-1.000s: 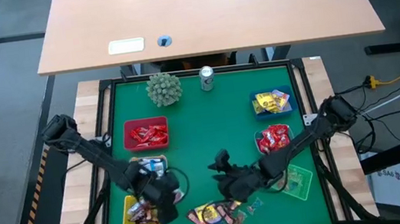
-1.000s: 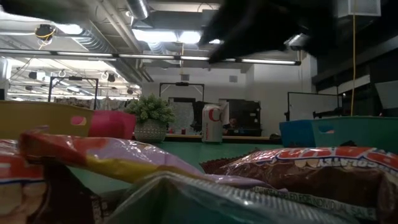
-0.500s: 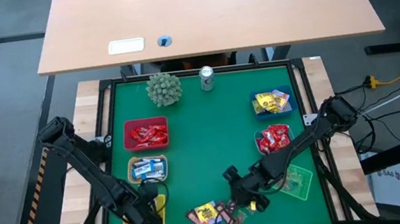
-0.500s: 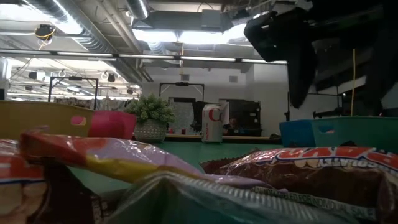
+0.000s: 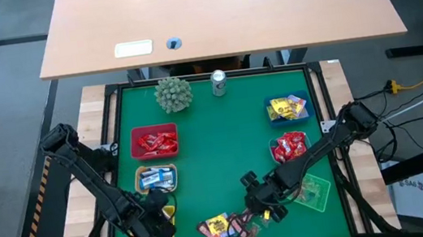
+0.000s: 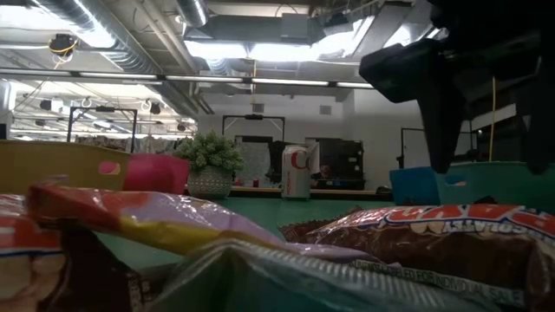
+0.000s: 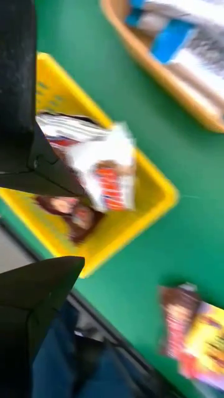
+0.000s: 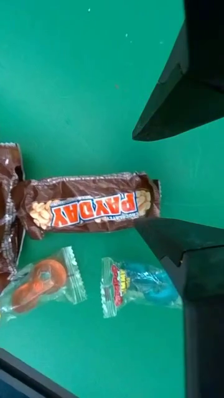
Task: Sort candy
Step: Put the brown chocolate bar into the yellow bin
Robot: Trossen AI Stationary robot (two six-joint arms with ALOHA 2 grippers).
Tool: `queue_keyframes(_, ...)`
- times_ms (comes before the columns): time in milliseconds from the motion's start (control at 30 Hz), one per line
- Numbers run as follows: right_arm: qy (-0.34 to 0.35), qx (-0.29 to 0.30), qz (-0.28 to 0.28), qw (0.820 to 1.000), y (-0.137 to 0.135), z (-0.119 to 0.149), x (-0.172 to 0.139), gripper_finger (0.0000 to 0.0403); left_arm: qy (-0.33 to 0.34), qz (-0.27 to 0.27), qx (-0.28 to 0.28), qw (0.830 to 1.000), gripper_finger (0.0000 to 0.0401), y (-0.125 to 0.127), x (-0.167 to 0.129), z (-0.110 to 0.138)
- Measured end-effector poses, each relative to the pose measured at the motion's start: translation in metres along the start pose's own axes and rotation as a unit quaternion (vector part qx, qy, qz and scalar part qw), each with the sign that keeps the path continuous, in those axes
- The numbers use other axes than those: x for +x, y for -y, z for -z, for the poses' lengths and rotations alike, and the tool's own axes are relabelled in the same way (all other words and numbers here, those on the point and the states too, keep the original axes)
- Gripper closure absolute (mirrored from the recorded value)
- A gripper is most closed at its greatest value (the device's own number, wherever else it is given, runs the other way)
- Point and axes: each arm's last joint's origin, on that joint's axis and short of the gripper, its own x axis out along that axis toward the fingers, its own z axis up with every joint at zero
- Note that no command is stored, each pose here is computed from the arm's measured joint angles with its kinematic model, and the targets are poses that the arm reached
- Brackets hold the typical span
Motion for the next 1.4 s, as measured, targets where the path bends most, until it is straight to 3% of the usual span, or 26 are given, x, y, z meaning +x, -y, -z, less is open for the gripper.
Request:
queue_keyframes(333,0.002,-0.002,-0.027,1.000,-0.005,0.010,0.012,0.0192,0.119,0.030,-0.006,0.992,0.0249,0.005,-0.001,-0.007)
queue_keyframes(667,0.044,-0.019,0.015,0.999,-0.011,0.021,0.029,0.0192,0.126,0.033,-0.006,0.991,0.0248,0.005,-0.001,-0.007)
queue_keyframes(867,0.031,-0.017,0.045,0.998,-0.009,0.029,0.034,0.0192,0.152,0.041,-0.009,0.987,0.0248,0.006,-0.002,-0.009)
queue_keyframes(1400,0.044,-0.049,0.048,0.997,-0.009,0.029,0.043,0.0192,0.182,0.048,-0.001,0.982,0.0248,0.008,-0.002,-0.010)
